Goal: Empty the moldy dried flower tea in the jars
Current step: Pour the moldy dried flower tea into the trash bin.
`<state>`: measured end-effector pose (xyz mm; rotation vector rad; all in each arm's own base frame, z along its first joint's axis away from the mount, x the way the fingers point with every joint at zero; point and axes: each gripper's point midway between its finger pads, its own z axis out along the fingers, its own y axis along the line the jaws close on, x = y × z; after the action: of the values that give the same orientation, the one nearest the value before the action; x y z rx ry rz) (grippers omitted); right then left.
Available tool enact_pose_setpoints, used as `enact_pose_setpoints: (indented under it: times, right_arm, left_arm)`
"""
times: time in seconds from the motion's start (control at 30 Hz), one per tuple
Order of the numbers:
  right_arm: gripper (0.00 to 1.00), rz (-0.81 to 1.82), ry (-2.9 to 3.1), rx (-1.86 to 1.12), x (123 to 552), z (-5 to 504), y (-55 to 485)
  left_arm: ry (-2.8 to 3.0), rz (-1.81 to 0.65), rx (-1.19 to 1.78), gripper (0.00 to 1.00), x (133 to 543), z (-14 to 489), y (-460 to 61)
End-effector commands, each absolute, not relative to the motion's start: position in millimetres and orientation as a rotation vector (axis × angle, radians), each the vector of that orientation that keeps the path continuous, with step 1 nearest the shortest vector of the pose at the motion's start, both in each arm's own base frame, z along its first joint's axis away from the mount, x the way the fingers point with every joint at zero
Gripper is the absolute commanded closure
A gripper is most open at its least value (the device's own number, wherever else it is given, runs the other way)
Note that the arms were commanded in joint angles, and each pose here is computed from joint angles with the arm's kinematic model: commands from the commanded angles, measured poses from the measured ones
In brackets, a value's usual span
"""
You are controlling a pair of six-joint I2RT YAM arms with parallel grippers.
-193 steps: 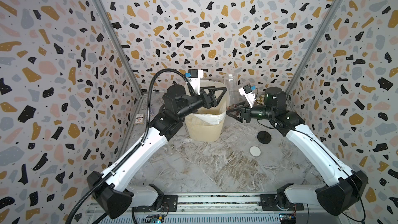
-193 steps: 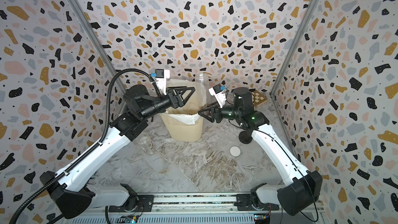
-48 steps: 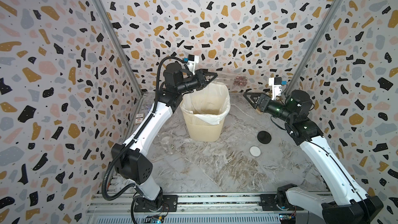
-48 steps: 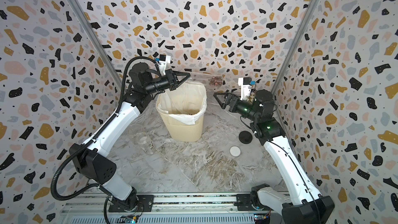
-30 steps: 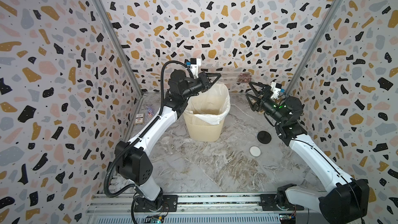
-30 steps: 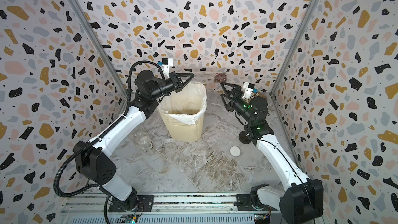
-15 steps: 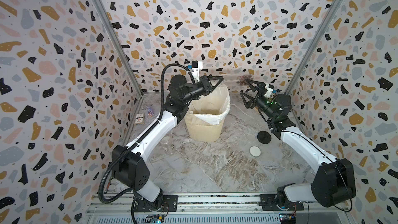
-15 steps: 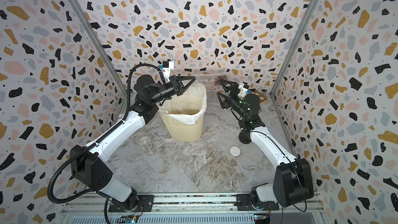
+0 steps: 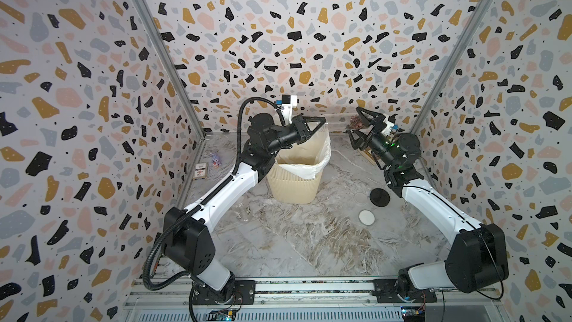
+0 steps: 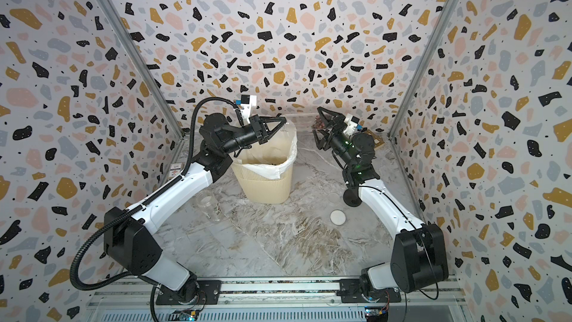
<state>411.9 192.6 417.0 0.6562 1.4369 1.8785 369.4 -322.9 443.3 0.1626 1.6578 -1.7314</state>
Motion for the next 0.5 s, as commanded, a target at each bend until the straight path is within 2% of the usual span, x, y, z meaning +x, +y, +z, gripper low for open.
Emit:
enact_pose_setpoints:
  times: [0.0,0.07,0.17,0.47]
  right_arm:
    - [0.15,1.899,1.357,0.583,405.0,448.3,187.4]
    - [0.25,1.898,1.358,0.587,405.5,447.0,186.7]
    - [0.33,1.898,1.352,0.588,405.7,447.1,185.7]
    - [0.47,1.896,1.355,0.591,408.4,444.4,185.4]
  left_arm:
    - [1.535,-1.746,0.227,1.00,352.5,473.6,-316.4]
    - [1.536,-1.747,0.227,1.00,351.9,473.0,-316.1]
    - [1.542,-1.751,0.223,1.00,352.9,469.9,-316.9]
    - [1.535,-1.770,0.226,1.00,351.6,468.5,-317.4]
